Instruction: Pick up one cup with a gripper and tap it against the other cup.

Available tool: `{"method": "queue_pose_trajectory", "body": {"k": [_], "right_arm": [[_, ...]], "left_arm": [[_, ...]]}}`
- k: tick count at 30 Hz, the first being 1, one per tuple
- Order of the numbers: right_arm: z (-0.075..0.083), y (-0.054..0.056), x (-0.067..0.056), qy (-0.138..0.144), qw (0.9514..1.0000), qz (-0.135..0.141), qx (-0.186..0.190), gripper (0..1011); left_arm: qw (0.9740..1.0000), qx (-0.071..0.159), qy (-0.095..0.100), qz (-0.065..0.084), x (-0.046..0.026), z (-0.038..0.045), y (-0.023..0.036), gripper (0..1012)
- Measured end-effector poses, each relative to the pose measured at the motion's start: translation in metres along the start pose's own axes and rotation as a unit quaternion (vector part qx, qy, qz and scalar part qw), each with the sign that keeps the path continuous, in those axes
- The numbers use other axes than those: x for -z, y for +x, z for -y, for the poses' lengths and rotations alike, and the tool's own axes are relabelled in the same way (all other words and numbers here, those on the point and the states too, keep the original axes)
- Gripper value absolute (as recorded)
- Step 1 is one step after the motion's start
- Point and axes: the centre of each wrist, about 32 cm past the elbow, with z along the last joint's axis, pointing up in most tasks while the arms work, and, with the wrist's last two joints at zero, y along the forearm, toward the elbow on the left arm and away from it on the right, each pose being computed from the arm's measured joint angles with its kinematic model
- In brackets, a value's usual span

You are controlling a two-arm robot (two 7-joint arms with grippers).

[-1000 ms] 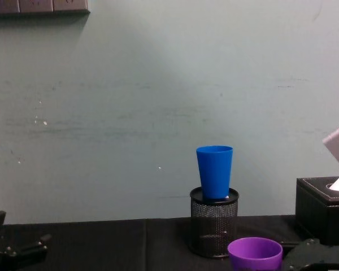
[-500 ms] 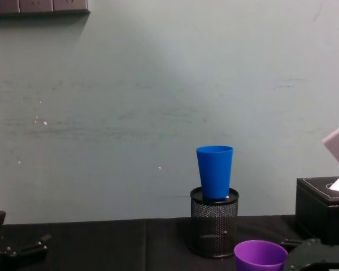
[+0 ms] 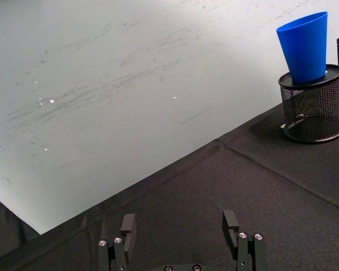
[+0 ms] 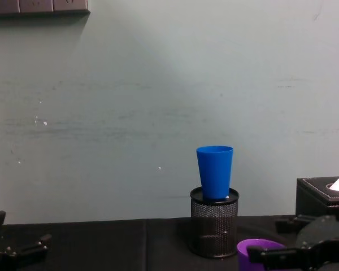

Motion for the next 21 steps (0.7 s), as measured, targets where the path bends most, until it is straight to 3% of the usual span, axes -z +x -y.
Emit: {"method": "queue_pose_trajectory", "body": {"k": [7, 11, 21], "right_arm": [[0.02, -0.018, -0.007, 0.013, 0.9989, 0.024, 0.038, 1000], [0.032, -0.035, -0.011, 0.006, 0.9968, 0.038, 0.071, 1000], [0.047, -0.064, -0.003, -0.002, 0.9906, 0.022, 0.135, 1000]], "left_arm": [[1.0, 0.0, 0.0, 0.0, 0.0, 0.0, 0.0, 1000], [1.0, 0.0, 0.0, 0.0, 0.0, 0.0, 0.0, 1000], [1.0, 0.0, 0.0, 0.0, 0.0, 0.0, 0.0, 1000]]}}
